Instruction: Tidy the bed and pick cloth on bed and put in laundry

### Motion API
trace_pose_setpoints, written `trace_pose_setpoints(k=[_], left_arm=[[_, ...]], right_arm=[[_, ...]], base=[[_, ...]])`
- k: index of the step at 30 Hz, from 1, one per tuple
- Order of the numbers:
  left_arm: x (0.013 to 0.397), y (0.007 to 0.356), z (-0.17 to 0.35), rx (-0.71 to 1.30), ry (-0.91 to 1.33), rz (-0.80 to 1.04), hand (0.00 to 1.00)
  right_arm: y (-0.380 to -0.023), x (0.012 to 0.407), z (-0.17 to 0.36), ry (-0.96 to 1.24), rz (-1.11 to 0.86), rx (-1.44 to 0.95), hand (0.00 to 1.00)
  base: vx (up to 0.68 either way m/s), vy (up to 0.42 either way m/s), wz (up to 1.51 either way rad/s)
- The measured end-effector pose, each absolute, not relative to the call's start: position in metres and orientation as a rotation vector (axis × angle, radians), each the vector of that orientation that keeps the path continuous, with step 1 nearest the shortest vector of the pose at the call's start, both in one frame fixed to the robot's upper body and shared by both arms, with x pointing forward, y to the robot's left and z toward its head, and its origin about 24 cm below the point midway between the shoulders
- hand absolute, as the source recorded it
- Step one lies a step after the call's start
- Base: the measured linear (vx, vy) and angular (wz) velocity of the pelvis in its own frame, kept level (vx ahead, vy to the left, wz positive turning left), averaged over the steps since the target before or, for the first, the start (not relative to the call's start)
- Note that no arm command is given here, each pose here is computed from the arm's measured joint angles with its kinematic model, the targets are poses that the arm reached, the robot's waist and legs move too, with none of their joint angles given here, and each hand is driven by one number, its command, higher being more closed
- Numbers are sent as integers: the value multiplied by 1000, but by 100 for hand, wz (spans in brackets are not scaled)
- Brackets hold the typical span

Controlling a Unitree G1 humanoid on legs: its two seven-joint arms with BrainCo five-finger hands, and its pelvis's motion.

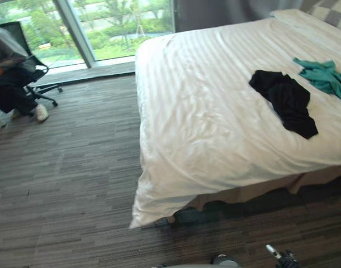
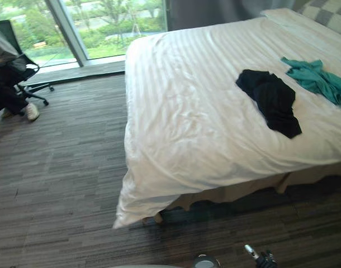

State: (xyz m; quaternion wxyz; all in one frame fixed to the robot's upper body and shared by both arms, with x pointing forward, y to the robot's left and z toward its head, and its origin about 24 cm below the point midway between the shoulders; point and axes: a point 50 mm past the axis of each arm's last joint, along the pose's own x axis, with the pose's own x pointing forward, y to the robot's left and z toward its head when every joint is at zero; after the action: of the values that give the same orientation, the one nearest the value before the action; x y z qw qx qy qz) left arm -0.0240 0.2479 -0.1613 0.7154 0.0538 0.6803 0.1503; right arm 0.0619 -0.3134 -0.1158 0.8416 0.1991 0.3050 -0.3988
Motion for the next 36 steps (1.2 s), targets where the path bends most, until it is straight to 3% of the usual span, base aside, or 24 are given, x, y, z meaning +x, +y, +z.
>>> trace_pose_setpoints(k=[1,2,4,8,11,12,16,21,27,31,36], left_arm=[[-29,248,-161,106,1508,353,0],[-32,247,-161,102,1497,370,0],[-30,240,-162,61,1436,403,0],[-11,237,-161,64,1318,394,0],[-1,232,-160,96,1275,344,0],[4,228,-161,115,1264,316,0],[28,226,-158,55,1170,333,0],[53,223,-155,-125,1071,415,0],[150,227,-115,-295,698,368,0],[166,214,-115,-338,720,301,0],[197,184,-111,-427,718,210,0]], right_arm=[[-321,67,-109,595,-856,420,0],[-333,78,-96,516,-854,402,100],[-360,110,-54,317,-779,297,100],[-361,172,6,81,-531,147,100],[-320,230,42,-15,-174,23,100],[-291,259,57,-55,3,-15,100],[-216,308,89,-137,363,-81,100],[-154,349,150,-270,596,-152,100],[-96,362,289,-618,672,-217,100],[-98,368,286,-569,609,-243,100],[-131,402,258,-323,318,-235,100]], base=[[-86,-23,15],[-82,-6,-3],[-79,2,5],[-57,1,10],[-10,-9,11],[5,2,18],[27,7,41],[16,-5,46],[-144,22,41],[-119,21,37],[-120,19,31]])
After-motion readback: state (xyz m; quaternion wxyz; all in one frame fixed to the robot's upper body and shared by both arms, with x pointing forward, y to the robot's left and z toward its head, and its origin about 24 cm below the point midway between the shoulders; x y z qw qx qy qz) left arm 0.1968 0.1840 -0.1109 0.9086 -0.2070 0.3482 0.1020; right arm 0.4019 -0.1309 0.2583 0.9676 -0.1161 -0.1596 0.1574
